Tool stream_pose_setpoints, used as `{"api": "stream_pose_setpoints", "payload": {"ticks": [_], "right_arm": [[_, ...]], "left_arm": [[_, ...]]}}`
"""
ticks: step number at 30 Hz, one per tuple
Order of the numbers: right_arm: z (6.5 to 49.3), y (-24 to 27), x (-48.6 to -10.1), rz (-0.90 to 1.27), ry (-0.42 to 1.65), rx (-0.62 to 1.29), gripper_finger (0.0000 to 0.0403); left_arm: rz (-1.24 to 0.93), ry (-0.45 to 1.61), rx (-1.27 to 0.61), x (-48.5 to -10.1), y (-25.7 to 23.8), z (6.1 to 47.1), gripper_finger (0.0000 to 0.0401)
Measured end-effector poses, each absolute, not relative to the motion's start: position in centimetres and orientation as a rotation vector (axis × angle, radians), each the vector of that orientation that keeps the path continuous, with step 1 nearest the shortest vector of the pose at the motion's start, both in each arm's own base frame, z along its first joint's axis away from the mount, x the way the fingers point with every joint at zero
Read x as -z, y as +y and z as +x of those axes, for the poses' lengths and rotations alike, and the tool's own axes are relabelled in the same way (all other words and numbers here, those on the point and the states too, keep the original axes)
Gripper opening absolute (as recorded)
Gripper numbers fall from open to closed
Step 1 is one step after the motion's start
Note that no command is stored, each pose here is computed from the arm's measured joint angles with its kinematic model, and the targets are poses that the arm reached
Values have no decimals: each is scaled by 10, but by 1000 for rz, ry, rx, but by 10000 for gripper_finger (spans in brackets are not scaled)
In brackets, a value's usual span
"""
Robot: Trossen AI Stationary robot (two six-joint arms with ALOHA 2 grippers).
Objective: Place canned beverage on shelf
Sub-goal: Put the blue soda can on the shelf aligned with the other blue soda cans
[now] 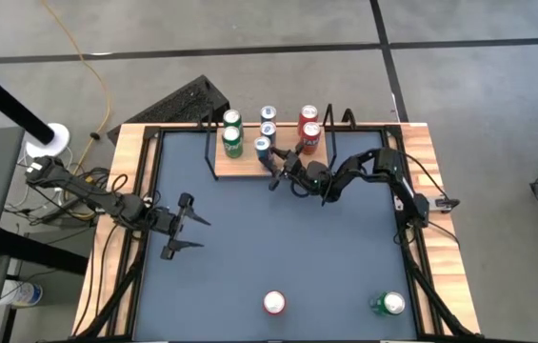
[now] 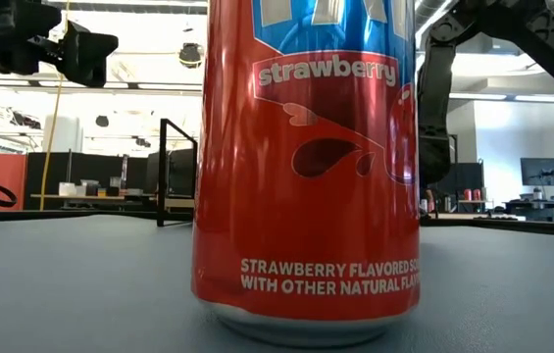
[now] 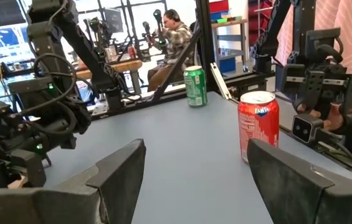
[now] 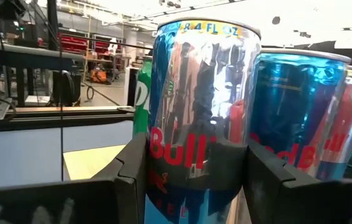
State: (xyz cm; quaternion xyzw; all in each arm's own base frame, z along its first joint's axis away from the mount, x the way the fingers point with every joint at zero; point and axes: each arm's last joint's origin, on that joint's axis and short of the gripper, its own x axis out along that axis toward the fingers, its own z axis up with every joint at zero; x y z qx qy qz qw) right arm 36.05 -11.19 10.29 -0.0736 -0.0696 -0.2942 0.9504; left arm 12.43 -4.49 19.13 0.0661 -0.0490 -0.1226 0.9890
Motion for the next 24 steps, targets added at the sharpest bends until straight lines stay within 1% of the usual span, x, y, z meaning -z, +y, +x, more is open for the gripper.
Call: {"api": "stream_pose_setpoints", "payload": {"ticks": [7,10,17,24], "right_arm": [[361,-111,-103,-158,-136,593,178],[362,-109,-102,-173,-130,579,193],[363,-106,-102,-190,-117,581,249],[363,-104,-101,-210,-99,608,254]], "left_arm": [[133,-96,249,-191,-45,124,269],[134,-88,251,-190,-45,124,269],[132,-76,252,-189,-45,124,269],[131,-76,255,-189,-45,124,269]]}}
